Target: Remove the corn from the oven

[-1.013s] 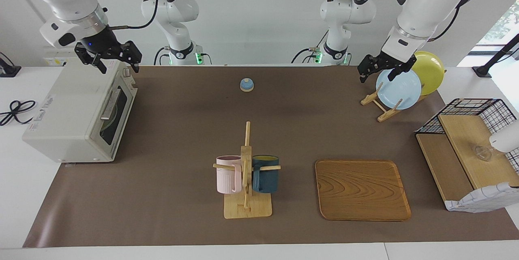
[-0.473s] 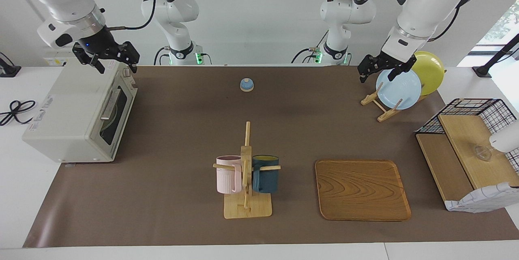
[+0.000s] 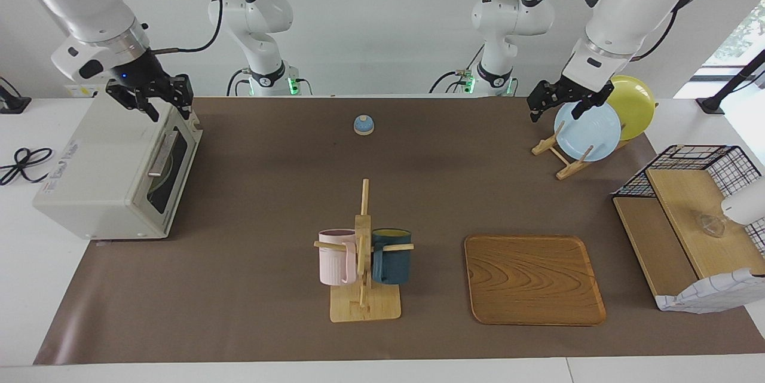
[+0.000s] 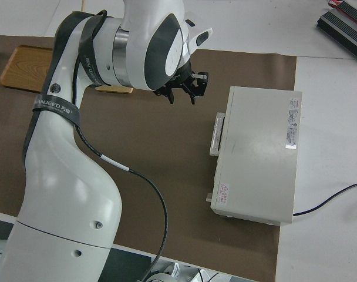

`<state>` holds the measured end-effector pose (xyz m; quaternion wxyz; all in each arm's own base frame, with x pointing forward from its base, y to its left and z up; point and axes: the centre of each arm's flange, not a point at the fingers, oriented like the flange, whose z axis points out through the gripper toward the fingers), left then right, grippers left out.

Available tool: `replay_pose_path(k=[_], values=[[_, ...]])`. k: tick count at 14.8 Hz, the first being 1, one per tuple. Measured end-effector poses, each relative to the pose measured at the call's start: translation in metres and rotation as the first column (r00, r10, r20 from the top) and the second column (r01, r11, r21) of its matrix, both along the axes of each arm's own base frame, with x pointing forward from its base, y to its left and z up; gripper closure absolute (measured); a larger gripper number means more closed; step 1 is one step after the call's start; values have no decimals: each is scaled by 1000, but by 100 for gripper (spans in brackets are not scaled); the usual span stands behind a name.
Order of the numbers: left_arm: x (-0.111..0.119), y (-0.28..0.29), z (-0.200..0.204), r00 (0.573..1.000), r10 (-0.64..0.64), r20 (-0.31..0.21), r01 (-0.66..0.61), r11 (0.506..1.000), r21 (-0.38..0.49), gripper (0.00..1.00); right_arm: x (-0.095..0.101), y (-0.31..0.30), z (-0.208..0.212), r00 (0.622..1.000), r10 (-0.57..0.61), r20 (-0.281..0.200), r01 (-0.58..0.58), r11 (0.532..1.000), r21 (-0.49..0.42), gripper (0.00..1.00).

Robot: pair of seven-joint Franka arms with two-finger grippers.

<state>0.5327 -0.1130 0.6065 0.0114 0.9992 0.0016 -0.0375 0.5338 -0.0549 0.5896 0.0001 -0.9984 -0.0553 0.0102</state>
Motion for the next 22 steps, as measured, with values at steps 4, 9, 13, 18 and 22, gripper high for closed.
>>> replay_pose_path(k=[4,9,13,18,22], values=[[-1,0,2,1000,0,5,0,1000,-1,0,-10,-15,-44,1000,14,-2,-14,997,-82,95],[-1,0,3,1000,0,5,0,1000,-1,0,-18,-28,-86,996,-61,-61,52,989,-141,99],[-1,0,3,1000,0,5,0,1000,-1,0,-14,-41,-108,993,-67,-93,50,983,-175,99],[-1,0,3,1000,0,6,0,1000,-1,0,-13,-42,-114,993,-66,-95,49,983,-175,99],[-1,0,3,1000,0,6,0,1000,-1,0,-14,-41,-122,995,-60,-79,45,984,-174,99]])
